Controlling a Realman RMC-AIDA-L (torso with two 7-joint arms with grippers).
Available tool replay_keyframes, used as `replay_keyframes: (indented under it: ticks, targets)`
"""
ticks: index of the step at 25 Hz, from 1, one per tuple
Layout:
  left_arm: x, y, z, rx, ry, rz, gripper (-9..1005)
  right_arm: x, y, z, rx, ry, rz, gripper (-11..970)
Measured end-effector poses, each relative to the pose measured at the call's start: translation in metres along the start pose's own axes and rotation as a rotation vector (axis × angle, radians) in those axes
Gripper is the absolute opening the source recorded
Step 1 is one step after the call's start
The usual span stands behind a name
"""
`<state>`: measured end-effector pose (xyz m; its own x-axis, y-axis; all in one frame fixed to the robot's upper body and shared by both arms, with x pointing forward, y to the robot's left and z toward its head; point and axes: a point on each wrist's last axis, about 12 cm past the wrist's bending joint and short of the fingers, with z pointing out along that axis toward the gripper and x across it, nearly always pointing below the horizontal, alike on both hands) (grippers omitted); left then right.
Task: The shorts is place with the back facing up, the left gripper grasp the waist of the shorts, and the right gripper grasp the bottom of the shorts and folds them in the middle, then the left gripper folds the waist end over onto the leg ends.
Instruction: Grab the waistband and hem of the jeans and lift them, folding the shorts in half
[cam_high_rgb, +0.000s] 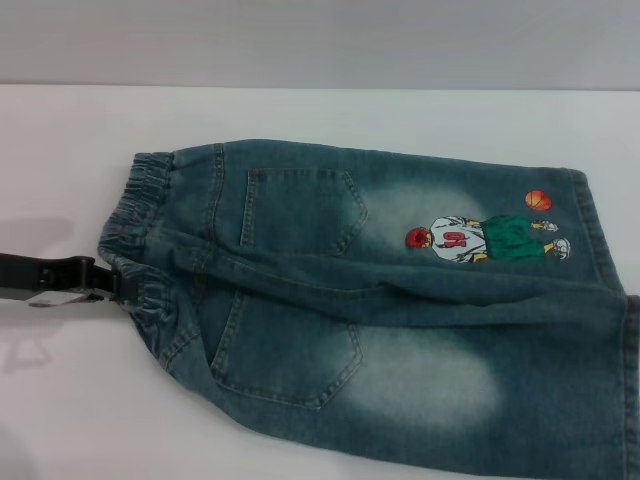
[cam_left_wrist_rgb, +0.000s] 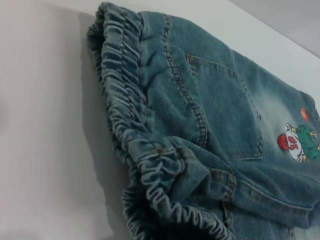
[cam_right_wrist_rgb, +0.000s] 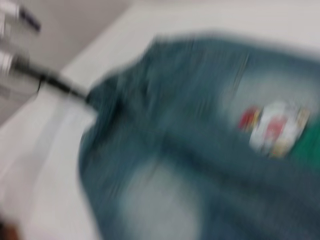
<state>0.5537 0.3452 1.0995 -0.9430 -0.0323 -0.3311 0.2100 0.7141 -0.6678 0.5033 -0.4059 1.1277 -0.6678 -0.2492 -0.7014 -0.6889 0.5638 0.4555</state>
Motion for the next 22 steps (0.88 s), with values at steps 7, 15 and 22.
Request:
replay_keyframes:
  ticks: [7, 15, 22]
  targets:
    - [-0.001, 0.0, 0.002, -0.006, -0.011, 0.002, 40, -0.035, -0.009, -0.004, 0.121, -0.308, -0.092, 558]
    - [-0.001, 0.002, 0.002, -0.015, -0.02, -0.001, 40, -0.056, -0.017, 0.007, 0.208, -0.581, -0.077, 558]
    - [0.0, 0.004, 0.001, -0.018, -0.027, -0.008, 40, -0.065, -0.018, 0.009, 0.354, -0.668, -0.131, 558]
